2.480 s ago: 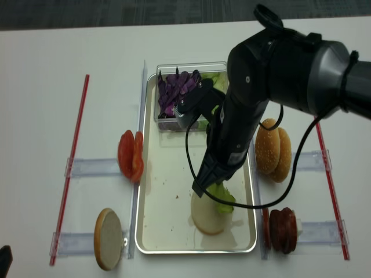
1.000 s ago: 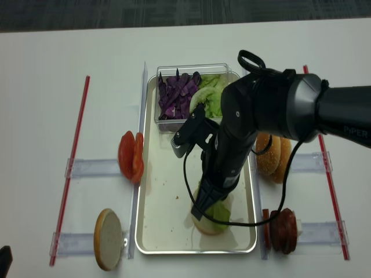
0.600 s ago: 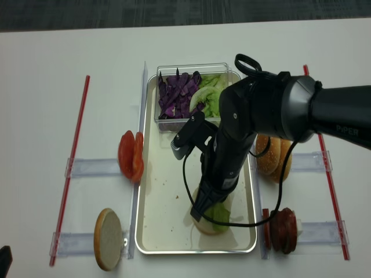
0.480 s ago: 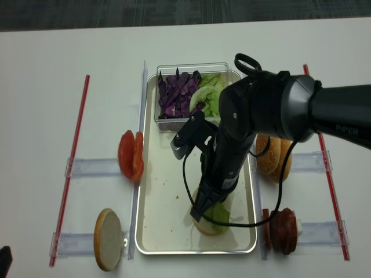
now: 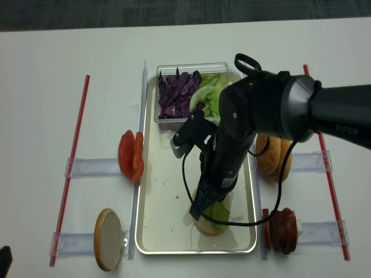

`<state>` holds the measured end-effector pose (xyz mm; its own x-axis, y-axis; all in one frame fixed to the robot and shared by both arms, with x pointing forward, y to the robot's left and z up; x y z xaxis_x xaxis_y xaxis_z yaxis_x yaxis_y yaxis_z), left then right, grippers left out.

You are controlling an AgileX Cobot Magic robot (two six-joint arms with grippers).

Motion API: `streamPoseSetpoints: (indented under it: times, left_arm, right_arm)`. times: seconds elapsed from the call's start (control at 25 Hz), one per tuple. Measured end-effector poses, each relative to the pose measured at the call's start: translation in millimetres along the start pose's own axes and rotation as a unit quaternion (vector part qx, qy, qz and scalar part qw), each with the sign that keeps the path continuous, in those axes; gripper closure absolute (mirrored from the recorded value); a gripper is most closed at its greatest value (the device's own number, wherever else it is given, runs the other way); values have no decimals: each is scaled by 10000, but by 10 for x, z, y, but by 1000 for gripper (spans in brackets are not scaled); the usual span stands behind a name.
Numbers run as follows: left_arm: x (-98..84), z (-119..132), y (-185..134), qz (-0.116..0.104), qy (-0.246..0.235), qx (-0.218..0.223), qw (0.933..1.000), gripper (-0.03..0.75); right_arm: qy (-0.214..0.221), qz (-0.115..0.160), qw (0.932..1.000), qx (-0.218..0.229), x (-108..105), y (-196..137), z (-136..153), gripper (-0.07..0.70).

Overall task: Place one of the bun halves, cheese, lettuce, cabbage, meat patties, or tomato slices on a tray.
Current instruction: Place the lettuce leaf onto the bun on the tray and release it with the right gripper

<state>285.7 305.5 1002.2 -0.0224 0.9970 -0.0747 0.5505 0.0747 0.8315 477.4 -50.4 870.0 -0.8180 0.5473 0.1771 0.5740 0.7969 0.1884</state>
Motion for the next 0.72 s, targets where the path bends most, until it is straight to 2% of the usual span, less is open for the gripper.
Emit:
streamPoseSetpoints:
  times: [0.12,0.24,0.28,0.44,0.72]
  left_arm:
    - [0,0,0,0,0,0,10000,492]
    - [0,0,0,0,0,0,10000,492]
    - [0,0,0,0,0,0,10000,492]
    - [0,0,0,0,0,0,10000,492]
    - [0,0,0,0,0,0,10000,492]
  right_arm:
    - [0,0,10000,0,0,0,0,549]
    - [8,9,10000,-4,2,1,0,507]
    - [16,6,10000,-8,5,3,0,444]
    - [22,6,10000,-11,7,4,0,325]
    - [32,-1,10000,-5,10,2,0,258]
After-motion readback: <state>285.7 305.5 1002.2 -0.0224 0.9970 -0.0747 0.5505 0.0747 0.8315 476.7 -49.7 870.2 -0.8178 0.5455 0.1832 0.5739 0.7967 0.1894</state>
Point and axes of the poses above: a point on each arm's last joint axis where the gripper is mounted, z pointing out along that axis toward the gripper, x along the wrist's bending axis when the last joint is at zero, y = z × x, the point moved 7 cm from there along z, pointing out along that axis toward the gripper, and after that the axes turned 5 degrees about -z, right-handed, at the moved point
